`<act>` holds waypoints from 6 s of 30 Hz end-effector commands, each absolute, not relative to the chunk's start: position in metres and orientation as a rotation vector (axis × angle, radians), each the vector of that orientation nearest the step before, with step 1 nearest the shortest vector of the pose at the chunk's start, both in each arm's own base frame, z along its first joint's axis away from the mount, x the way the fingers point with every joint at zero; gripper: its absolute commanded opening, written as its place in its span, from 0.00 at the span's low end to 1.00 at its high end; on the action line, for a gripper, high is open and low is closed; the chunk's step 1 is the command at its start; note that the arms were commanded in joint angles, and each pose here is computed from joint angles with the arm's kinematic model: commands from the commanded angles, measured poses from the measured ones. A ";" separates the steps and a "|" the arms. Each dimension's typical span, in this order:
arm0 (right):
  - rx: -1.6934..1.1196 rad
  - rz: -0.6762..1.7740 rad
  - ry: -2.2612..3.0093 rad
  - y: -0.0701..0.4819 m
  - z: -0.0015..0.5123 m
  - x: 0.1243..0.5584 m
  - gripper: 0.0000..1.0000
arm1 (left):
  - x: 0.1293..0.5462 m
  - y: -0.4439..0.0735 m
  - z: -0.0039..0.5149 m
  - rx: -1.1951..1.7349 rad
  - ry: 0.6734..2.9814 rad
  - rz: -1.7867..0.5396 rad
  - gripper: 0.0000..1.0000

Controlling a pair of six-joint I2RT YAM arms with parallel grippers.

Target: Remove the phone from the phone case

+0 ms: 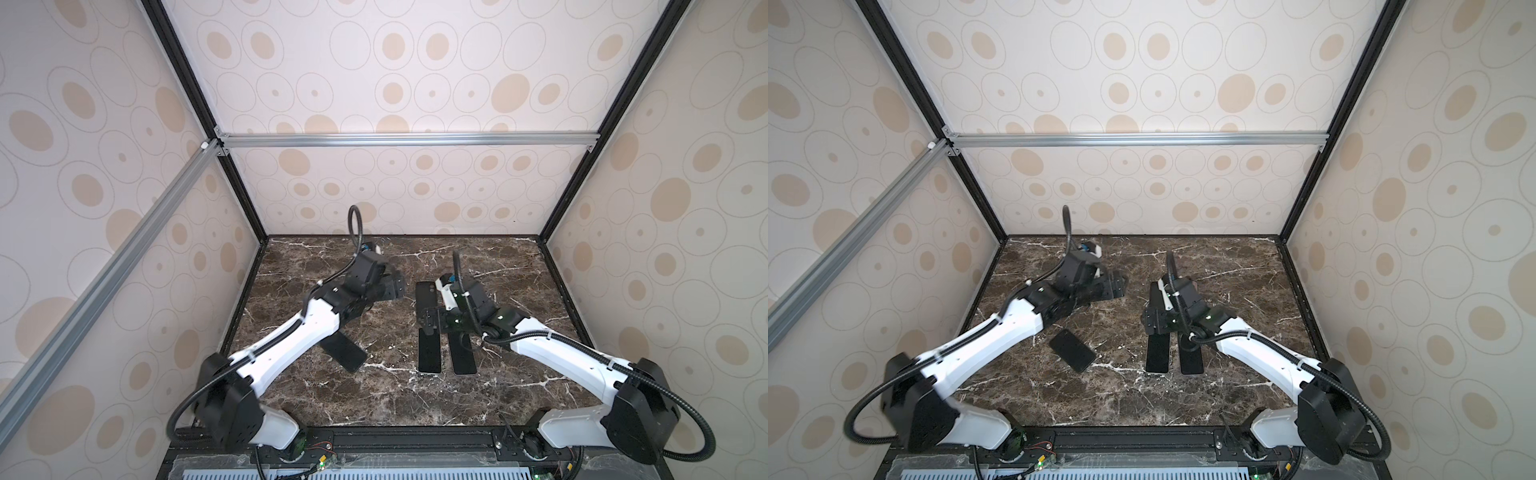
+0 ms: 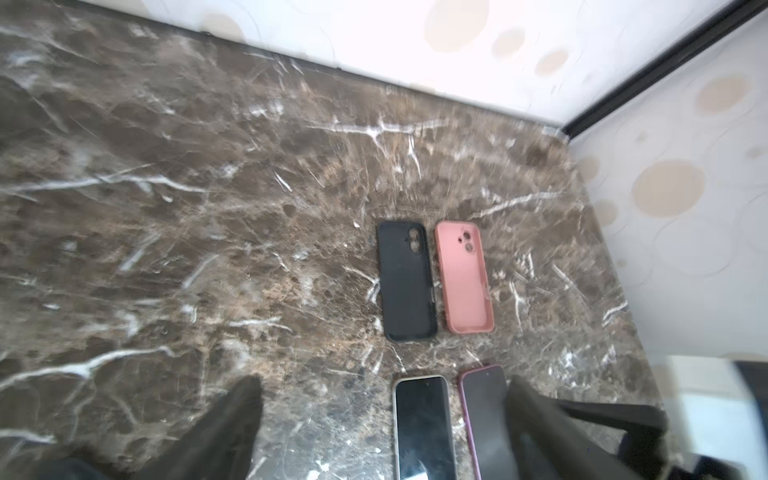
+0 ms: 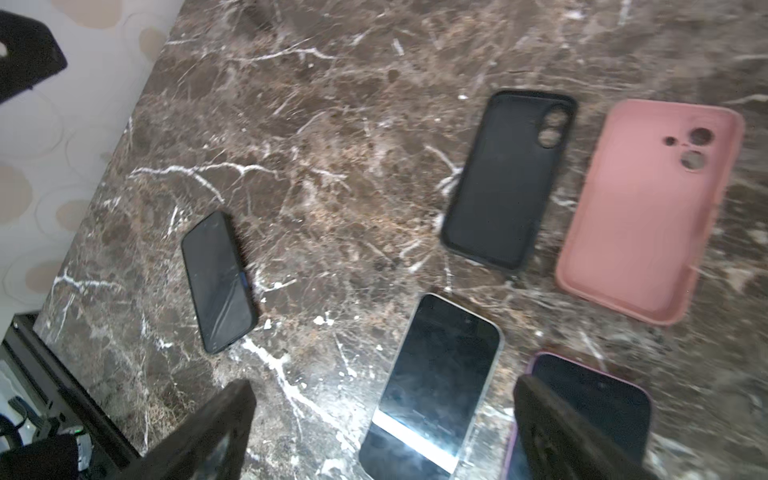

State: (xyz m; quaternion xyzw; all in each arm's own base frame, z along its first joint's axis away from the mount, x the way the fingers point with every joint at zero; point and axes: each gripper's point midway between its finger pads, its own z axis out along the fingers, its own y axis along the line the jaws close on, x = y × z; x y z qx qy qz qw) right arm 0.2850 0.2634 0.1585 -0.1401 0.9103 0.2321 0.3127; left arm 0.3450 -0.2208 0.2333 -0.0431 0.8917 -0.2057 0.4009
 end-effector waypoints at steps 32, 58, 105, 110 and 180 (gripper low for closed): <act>-1.153 0.372 2.371 0.479 0.041 0.230 1.00 | 0.287 0.010 0.151 -0.794 2.006 -0.671 0.99; -1.136 0.257 2.519 0.463 0.002 0.226 0.80 | 0.281 0.013 0.125 -0.794 2.065 -0.713 0.99; -0.163 0.855 2.701 0.378 0.020 0.218 0.66 | 0.286 -0.190 0.071 -0.503 2.293 -1.125 0.50; -0.160 0.844 2.701 0.377 0.018 0.218 0.66 | 0.287 -0.202 0.068 -0.490 2.305 -1.149 0.35; -1.028 1.391 1.818 0.265 0.352 0.190 0.63 | 0.173 -0.286 0.345 1.135 1.440 -1.378 0.00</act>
